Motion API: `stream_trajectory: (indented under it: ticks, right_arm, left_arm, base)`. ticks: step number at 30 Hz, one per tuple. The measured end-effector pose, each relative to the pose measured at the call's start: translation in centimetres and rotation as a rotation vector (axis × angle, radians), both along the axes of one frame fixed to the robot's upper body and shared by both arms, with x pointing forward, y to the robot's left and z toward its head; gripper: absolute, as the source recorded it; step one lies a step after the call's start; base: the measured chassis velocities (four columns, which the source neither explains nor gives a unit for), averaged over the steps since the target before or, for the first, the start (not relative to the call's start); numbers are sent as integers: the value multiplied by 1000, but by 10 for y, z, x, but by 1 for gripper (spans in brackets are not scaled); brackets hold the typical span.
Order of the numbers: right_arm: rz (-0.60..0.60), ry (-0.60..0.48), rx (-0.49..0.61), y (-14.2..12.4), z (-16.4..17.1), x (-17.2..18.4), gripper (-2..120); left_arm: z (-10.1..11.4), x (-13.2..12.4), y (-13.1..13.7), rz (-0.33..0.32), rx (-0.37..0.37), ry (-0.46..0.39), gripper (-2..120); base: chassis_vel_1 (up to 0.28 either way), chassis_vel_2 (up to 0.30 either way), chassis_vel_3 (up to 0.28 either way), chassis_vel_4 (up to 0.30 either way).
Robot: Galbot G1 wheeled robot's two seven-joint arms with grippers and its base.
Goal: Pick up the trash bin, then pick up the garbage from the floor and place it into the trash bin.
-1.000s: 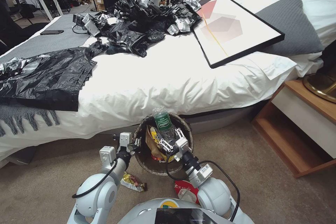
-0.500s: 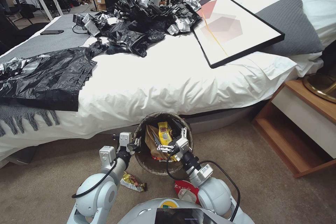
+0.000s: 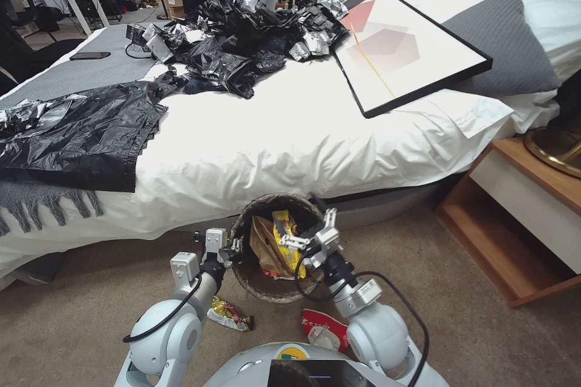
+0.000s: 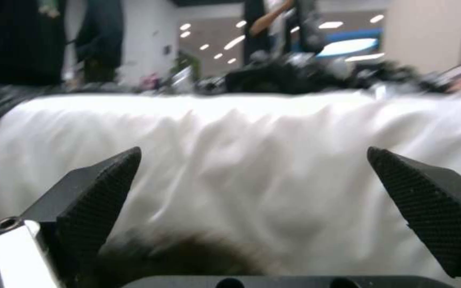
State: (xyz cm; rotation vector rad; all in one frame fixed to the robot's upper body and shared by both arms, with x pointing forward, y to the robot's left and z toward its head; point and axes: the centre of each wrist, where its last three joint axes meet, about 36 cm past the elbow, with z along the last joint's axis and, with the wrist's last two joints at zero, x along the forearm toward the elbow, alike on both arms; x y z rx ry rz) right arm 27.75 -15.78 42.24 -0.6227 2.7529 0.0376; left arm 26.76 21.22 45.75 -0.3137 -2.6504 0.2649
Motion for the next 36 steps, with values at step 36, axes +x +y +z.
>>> stream_trajectory:
  ticks: [36]
  right_arm:
    - [-492,-4,-15,-74,-31,-30,100]
  left_arm:
    - [0,1,5,18,-1,-20,0]
  base:
    - [0,0,0,0]
